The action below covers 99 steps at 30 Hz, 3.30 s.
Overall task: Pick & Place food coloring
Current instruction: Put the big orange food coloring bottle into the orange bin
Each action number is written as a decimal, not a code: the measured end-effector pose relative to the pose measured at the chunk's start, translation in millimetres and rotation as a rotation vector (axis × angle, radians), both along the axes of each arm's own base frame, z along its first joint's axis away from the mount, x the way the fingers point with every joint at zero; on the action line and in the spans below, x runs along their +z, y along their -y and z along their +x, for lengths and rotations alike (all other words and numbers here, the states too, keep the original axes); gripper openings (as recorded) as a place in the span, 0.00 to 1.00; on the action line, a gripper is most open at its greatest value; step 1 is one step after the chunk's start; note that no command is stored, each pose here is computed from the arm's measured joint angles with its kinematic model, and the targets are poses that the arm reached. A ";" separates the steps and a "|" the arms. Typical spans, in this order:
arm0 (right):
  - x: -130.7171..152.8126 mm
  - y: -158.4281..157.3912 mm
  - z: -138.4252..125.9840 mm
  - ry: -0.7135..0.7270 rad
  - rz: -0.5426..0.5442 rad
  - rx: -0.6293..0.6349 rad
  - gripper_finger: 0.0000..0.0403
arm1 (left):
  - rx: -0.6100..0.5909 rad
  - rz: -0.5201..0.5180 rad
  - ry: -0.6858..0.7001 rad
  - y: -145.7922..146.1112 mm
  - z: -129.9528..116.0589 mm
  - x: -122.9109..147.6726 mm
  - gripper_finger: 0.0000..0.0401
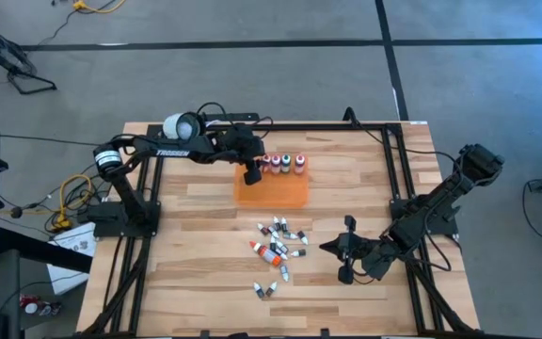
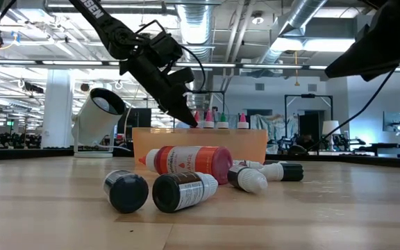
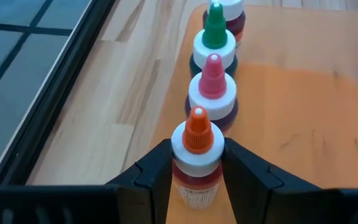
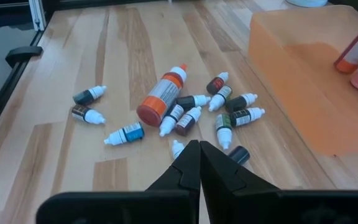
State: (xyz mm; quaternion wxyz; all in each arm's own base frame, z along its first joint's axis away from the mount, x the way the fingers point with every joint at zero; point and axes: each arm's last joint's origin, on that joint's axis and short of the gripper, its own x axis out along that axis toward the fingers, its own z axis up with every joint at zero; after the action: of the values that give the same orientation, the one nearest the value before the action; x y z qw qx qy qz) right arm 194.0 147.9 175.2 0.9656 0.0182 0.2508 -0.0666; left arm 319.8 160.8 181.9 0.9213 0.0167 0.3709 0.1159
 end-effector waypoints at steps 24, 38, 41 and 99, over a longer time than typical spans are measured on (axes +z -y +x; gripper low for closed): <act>0.0 0.0 0.0 -0.001 0.000 0.000 0.00 | 0.013 -0.016 0.036 -0.7 1.8 1.2 0.30; -0.5 0.3 -0.3 -0.008 -0.007 0.000 0.00 | -0.011 -0.044 0.058 0.0 2.7 2.0 0.30; -0.5 0.3 -0.3 -0.008 -0.007 0.000 0.00 | -0.009 -0.044 0.067 -0.1 3.2 2.3 0.30; -0.4 0.3 -0.3 -0.007 -0.006 -0.001 0.00 | -0.179 0.091 -0.101 1.6 -6.7 -6.5 0.35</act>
State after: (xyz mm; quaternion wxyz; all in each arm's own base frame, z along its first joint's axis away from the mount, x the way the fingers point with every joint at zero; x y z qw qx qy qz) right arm 193.7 147.6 174.8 0.9647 0.0155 0.2540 -0.0678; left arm 313.1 159.2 175.4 0.9063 0.0974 0.4084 0.0487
